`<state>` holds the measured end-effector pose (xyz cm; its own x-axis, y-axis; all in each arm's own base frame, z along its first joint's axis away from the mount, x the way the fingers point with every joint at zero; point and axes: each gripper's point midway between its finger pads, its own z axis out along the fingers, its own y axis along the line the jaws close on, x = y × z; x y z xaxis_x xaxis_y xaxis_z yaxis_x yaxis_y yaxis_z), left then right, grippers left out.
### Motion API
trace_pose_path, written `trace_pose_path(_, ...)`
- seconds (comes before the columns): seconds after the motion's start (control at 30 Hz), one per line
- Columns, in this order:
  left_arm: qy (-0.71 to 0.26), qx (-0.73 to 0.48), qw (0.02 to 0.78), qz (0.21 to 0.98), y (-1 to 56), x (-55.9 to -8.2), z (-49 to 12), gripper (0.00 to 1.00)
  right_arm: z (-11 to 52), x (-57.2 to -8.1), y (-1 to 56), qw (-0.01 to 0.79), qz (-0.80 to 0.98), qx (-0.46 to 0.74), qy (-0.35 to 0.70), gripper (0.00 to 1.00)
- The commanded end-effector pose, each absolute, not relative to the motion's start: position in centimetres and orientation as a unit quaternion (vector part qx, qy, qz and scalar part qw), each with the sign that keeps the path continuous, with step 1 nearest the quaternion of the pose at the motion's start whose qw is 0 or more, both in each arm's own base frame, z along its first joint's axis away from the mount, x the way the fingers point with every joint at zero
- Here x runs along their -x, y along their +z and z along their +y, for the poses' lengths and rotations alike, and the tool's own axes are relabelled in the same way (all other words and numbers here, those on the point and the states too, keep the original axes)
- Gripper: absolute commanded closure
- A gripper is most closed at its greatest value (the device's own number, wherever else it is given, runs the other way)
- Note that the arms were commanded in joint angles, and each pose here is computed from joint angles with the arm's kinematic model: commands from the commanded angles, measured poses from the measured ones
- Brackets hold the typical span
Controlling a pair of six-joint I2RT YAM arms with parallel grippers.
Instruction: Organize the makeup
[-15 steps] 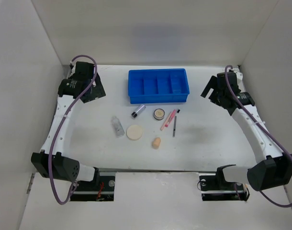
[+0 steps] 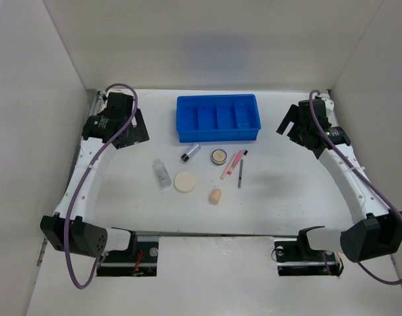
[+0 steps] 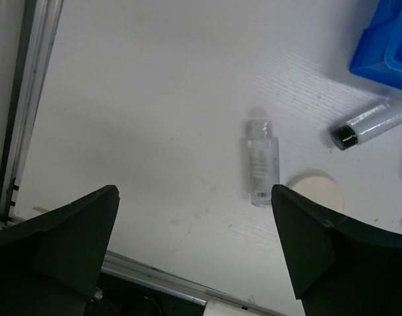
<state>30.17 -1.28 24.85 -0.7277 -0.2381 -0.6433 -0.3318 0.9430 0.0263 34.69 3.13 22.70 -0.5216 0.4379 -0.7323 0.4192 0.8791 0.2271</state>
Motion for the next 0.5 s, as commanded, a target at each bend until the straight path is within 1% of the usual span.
trace_pose_path(0.0,0.051,0.141,0.328,0.933,23.8,-28.8,-2.3,0.0,3.4,-35.4,23.4,0.439,0.865,-0.242,0.019,0.0)
trace_pose_path(0.07,0.025,0.146,0.308,0.94,21.5,-28.3,-3.9,0.01,3.3,-35.3,23.3,0.442,0.864,-0.243,0.021,0.0)
trace_pose_path(0.17,0.015,0.166,0.287,0.943,19.1,-27.4,-5.2,0.05,4.1,-35.2,22.5,0.431,0.871,-0.234,0.037,0.0)
trace_pose_path(0.27,-0.002,0.194,0.249,0.949,15.7,-26.3,-6.6,0.12,4.4,-35.2,22.5,0.429,0.872,-0.231,0.045,0.0)
trace_pose_path(0.47,-0.018,0.205,0.215,0.955,10.8,-26.1,-8.5,0.15,4.5,-35.3,22.6,0.432,0.869,-0.235,0.048,0.0)
